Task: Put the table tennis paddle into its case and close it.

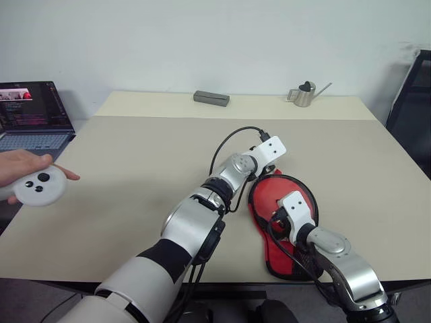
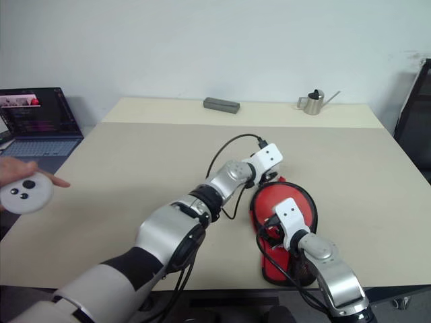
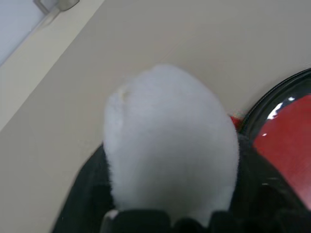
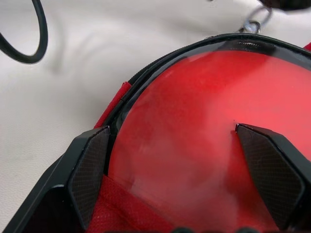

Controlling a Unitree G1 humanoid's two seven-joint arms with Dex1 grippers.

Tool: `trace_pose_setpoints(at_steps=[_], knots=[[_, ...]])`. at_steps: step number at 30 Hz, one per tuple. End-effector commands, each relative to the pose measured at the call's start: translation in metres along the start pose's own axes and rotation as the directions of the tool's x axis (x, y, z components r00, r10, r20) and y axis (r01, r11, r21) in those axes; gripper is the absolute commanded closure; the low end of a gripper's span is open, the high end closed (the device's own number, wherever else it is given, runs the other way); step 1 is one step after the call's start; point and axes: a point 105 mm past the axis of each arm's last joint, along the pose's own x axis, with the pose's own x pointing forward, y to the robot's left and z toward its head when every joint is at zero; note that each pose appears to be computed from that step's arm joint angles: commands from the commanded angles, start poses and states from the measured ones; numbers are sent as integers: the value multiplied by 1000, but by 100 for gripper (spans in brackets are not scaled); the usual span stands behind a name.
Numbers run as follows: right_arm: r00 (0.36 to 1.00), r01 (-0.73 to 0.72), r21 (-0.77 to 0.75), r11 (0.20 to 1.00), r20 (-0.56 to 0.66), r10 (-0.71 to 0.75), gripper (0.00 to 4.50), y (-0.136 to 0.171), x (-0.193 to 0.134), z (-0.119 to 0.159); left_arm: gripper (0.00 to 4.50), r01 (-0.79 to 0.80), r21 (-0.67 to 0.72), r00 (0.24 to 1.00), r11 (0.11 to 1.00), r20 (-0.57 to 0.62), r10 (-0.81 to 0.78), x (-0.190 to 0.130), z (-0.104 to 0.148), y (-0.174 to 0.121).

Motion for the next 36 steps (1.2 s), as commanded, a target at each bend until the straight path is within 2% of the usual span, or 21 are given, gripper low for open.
trace_pose_setpoints(at_steps=[1, 2, 3, 9, 11, 15, 21, 25, 28, 31, 36], knots=[[945, -56, 125, 991, -314, 93, 0, 25, -3, -80, 60, -20, -16, 997, 1000, 68, 21, -2, 22, 9], [945, -55, 125, 991, -314, 92, 0, 24, -2, -80, 21, -22, -21, 997, 1000, 74, 24, -2, 24, 9], [945, -54, 125, 991, -314, 91, 0, 24, -2, -80, 4, -24, -30, 996, 999, 84, 26, -2, 27, 11], [948, -56, 111, 992, -305, 87, 0, 19, 3, -76, 4, -3, -140, 986, 990, 163, 26, -10, 44, 27], [950, -58, 104, 993, -301, 87, 0, 16, 6, -74, 4, -17, -135, 982, 991, 182, 41, -15, 49, 37], [952, -63, 85, 994, -294, 86, 0, 8, 11, -70, 4, -124, -185, 964, 975, 210, 162, -33, 54, 78], [959, -65, 85, 994, -272, 86, 0, -5, 16, -61, 4, -205, -266, 934, 942, 235, 270, -72, 37, 136], [968, -66, 95, 993, -234, 87, 0, -16, 16, -48, 4, -134, -335, 930, 933, 284, 235, -100, 14, 155], [978, -91, 126, 988, -175, 112, 0, -21, 13, -32, 4, 2, -351, 932, 936, 340, 126, -118, -8, 153], [979, -164, 159, 973, -91, 180, 0, -18, 5, -11, 4, 203, -286, 915, 936, 396, -77, -139, -35, 129], [972, -223, 167, 960, -38, 232, 0, -22, -12, 6, 4, 360, -238, 873, 902, 426, -236, -160, -48, 83]])
